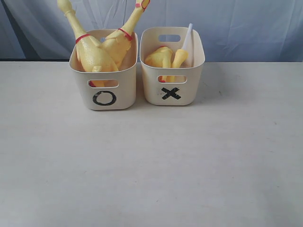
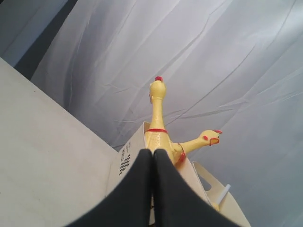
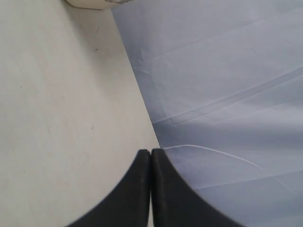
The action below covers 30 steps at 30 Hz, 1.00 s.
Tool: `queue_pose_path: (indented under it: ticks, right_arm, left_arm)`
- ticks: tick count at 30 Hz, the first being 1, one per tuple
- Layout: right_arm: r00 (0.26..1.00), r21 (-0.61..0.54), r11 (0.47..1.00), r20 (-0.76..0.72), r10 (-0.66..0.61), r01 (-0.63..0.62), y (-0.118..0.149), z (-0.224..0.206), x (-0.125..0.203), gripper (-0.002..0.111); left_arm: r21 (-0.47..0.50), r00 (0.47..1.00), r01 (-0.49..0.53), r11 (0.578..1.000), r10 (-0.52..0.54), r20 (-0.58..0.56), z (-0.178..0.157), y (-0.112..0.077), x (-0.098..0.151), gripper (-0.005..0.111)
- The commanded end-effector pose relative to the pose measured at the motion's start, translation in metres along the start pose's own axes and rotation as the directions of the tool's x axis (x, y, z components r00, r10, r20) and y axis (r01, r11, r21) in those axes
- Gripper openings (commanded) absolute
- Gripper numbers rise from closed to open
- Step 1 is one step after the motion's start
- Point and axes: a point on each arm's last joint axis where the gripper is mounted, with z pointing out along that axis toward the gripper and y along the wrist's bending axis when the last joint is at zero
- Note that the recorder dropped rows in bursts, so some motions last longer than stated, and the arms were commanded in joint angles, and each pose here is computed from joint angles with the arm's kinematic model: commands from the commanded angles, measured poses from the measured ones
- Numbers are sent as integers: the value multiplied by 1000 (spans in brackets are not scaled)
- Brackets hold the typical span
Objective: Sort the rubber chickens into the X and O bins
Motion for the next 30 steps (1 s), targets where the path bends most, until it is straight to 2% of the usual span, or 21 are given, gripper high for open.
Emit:
queue_pose_path:
  ticks: [1,9,15,24,25,27,30]
  right_arm:
    - [1000,12,1000,-3,1,-1,0,0,1,0]
    - [1000,12,1000,-3,1,-1,0,0,1,0]
    - [1000,12,1000,-3,1,-1,0,0,1,0]
    - [1000,14,1000,1,13,-13,0,0,0,0]
    - [999,13,999,6,37,-37,0,0,0,0]
    - [984,6,984,22,177,-178,1,0,-2,0]
    - [897,-17,898,46,439,-439,1,0,-4,0]
  left_arm:
    - [-65,998,13,998,-17,-62,-1,7,7,0]
    - [-75,997,5,997,-10,-71,-1,8,7,0]
    - [-75,995,-77,994,72,-71,-1,8,7,0]
    - [-78,995,-80,994,74,-74,-1,9,7,0]
    - [-78,994,-82,994,76,-74,-1,9,7,0]
    - [-77,989,-134,988,128,-75,-1,9,7,0]
    - [-71,973,-221,973,215,-80,-1,9,7,0]
